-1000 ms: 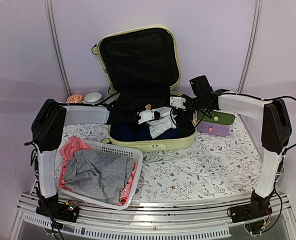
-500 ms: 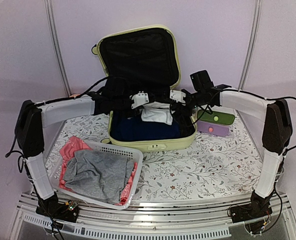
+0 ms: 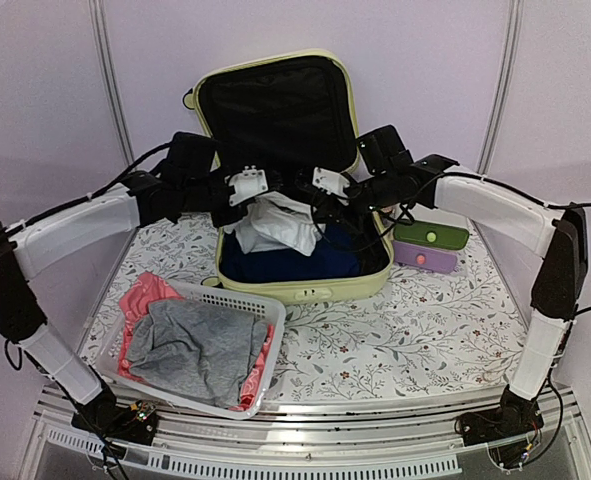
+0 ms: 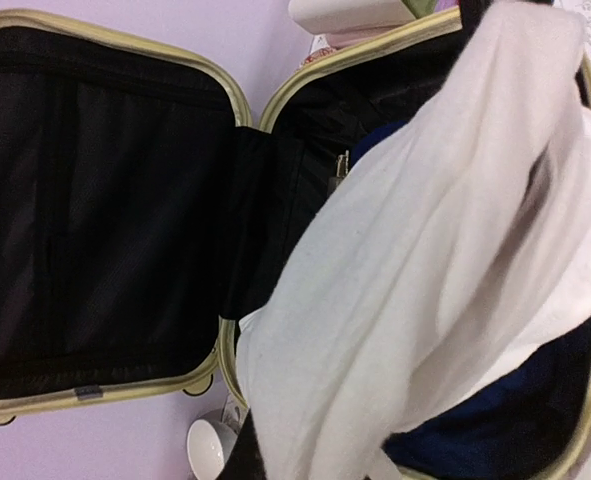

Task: Open, take out, and arrange the luggage

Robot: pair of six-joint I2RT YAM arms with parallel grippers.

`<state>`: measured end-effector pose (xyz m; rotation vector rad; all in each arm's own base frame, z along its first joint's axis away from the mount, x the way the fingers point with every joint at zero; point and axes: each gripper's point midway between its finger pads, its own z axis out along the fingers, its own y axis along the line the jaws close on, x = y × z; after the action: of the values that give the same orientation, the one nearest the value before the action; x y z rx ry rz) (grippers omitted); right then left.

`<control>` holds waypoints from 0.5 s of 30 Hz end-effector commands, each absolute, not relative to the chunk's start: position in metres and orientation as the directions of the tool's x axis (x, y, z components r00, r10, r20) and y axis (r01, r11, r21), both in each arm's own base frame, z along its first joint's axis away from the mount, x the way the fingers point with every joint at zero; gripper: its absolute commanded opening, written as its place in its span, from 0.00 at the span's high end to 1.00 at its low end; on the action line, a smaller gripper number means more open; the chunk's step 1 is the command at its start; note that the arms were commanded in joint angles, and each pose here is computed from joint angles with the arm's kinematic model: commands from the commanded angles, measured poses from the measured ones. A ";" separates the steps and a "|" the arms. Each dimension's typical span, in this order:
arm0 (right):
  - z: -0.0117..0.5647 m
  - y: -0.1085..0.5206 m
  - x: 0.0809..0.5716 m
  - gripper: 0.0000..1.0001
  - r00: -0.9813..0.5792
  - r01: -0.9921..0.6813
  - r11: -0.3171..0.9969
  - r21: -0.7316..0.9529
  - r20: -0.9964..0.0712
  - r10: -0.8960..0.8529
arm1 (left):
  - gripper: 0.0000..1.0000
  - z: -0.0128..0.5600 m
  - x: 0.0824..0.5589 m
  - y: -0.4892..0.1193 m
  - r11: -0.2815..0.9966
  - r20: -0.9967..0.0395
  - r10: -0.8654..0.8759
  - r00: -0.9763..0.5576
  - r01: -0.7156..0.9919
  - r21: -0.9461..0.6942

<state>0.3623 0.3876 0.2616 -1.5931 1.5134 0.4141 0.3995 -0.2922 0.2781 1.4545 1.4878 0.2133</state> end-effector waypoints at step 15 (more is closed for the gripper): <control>0.288 0.502 0.214 0.98 0.173 -0.978 0.017 -0.210 -0.847 -0.502 | 1.00 0.285 0.268 -0.179 0.256 -0.455 0.884 0.109 0.701 0.666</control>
<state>0.2283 0.4834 0.2743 -1.6443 1.4833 0.6680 0.2924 -0.1979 0.2786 1.5139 1.6049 0.2683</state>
